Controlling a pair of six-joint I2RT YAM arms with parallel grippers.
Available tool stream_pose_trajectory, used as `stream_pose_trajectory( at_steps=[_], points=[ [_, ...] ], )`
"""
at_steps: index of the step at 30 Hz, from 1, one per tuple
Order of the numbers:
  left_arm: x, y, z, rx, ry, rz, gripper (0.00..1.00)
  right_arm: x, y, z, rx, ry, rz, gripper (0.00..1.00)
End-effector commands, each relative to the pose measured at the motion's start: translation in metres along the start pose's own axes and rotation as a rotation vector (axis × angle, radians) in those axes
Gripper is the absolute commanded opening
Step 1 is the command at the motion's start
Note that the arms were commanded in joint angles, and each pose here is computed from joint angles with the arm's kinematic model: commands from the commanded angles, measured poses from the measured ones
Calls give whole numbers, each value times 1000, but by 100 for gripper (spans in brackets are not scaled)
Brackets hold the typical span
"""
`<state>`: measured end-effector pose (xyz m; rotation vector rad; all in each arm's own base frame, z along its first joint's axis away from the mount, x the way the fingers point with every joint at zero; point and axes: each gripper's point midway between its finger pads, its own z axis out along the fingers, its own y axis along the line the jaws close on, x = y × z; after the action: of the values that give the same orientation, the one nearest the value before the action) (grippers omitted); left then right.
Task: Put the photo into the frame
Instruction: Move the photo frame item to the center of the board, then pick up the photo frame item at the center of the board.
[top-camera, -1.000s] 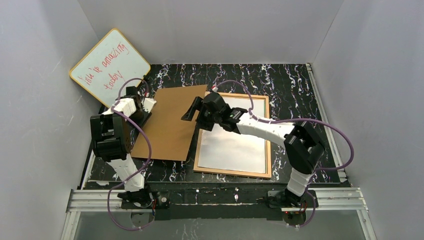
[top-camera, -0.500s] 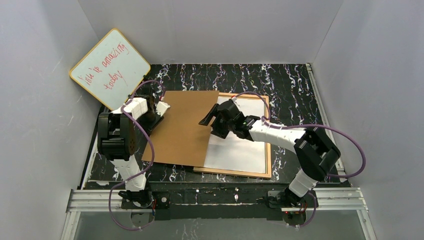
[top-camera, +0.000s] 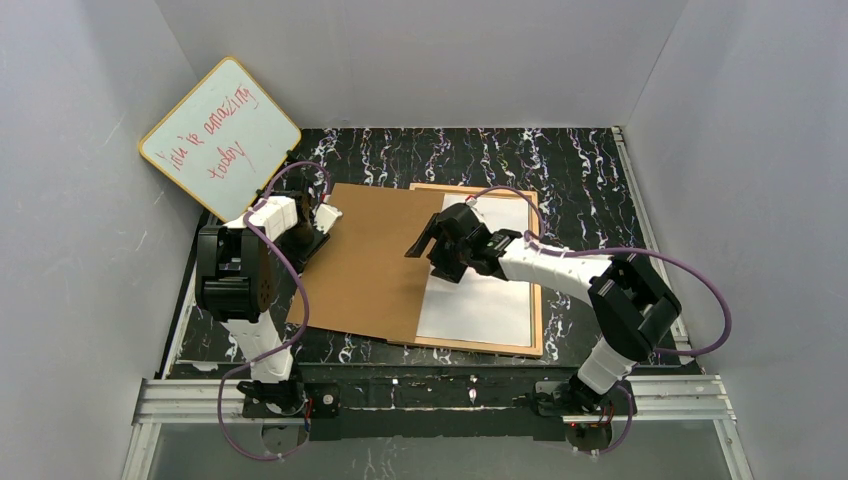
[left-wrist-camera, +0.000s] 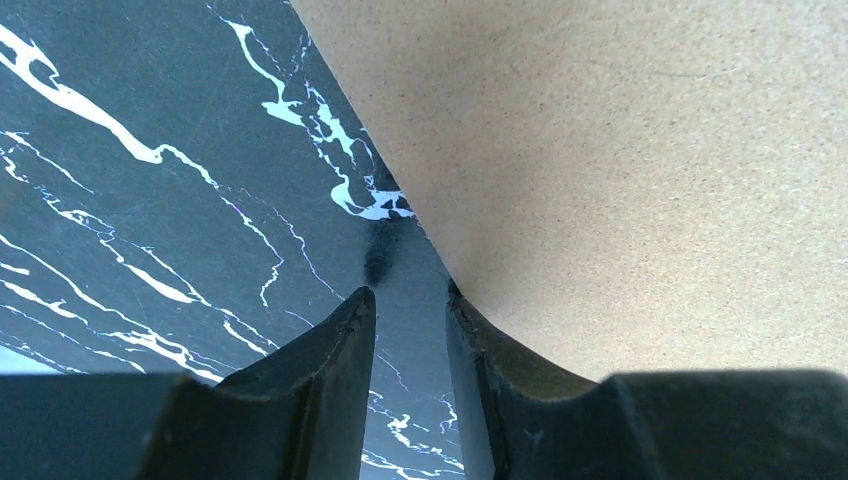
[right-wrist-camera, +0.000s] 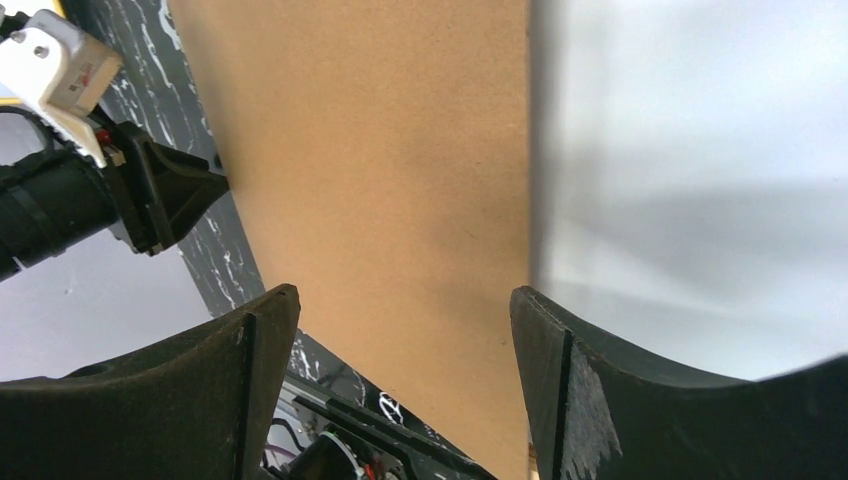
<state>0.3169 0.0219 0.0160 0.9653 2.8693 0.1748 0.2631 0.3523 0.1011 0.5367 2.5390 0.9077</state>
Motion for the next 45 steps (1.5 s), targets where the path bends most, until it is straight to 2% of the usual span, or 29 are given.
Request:
stream_pose_trajectory(
  at_steps=[1, 7, 17, 24, 45],
  points=[
    [26, -67, 34, 268, 90, -25, 32, -11, -4, -3, 39, -31, -39, 86],
    [28, -66, 36, 259, 103, -19, 32, -10, -11, 3, 50, -4, -85, 85],
    [26, -63, 35, 249, 101, -20, 31, 7, -9, 20, -14, 92, -126, 72],
    [28, -63, 35, 249, 108, -15, 30, 10, -6, 22, -37, 107, -120, 65],
    [28, -61, 33, 245, 111, -7, 28, 15, -25, 30, 35, 128, -123, 62]
  ],
)
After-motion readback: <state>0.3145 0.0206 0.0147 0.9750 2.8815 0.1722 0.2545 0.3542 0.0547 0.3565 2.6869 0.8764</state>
